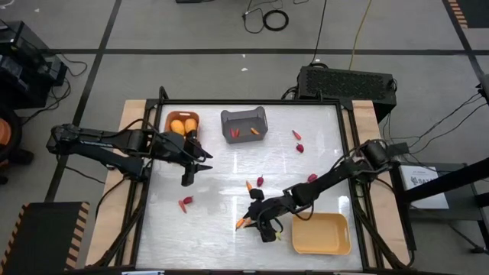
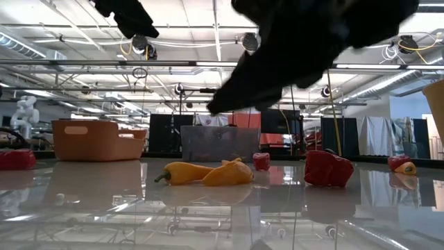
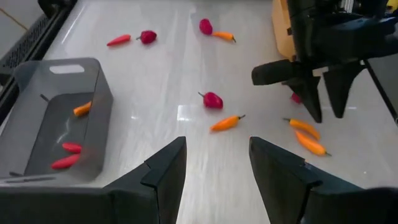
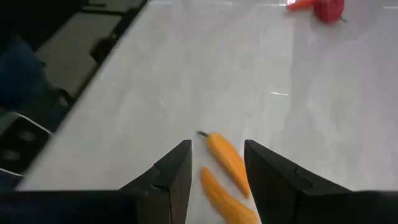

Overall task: Sort produce into baskets
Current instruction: Put the yellow chili pepper into the black bin

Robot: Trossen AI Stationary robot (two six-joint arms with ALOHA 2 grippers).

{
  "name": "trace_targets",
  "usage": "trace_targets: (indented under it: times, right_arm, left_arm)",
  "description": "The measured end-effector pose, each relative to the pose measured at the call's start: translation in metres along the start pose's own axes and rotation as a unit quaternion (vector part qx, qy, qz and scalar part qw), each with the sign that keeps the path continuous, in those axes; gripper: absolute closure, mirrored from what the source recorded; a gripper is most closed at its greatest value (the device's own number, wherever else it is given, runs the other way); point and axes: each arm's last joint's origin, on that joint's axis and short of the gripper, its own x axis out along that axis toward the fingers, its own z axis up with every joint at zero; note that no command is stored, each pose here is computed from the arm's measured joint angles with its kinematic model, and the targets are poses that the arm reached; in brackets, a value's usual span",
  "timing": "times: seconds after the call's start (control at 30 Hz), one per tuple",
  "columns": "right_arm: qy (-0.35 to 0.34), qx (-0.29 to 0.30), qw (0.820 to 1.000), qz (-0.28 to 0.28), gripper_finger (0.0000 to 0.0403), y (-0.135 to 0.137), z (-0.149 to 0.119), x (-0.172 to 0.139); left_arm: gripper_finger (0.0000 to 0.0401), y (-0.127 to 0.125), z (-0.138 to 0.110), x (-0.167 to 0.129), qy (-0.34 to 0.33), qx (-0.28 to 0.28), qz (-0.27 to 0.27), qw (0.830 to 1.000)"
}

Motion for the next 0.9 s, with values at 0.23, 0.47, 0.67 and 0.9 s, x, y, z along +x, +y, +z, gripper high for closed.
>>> trace_targets:
  times: [0.23,0.47,0.67,0.9]
  right_arm:
    - [0.032,-0.024,0.999,-0.004,0.0264,-0.01,-0.016,0.014]
    - [0.064,-0.051,0.997,-0.006,0.0264,-0.011,-0.025,0.017]
    - [0.113,-0.062,0.991,-0.014,0.0265,-0.013,-0.033,0.015]
    - [0.117,-0.062,0.991,-0.014,0.0305,-0.014,-0.034,0.015]
  left_arm:
    - [0.0218,0.0,-0.001,0.0,0.005,0.0,0.0,1.0]
    - [0.0218,0.0,-0.001,0.0,0.005,-0.005,0.0,1.0]
    - [0.0218,0.0,-0.001,0.0,0.004,-0.005,0.001,1.0]
    - [0.0218,0.0,-0.001,0.0,0.004,-0.013,0.003,1.0]
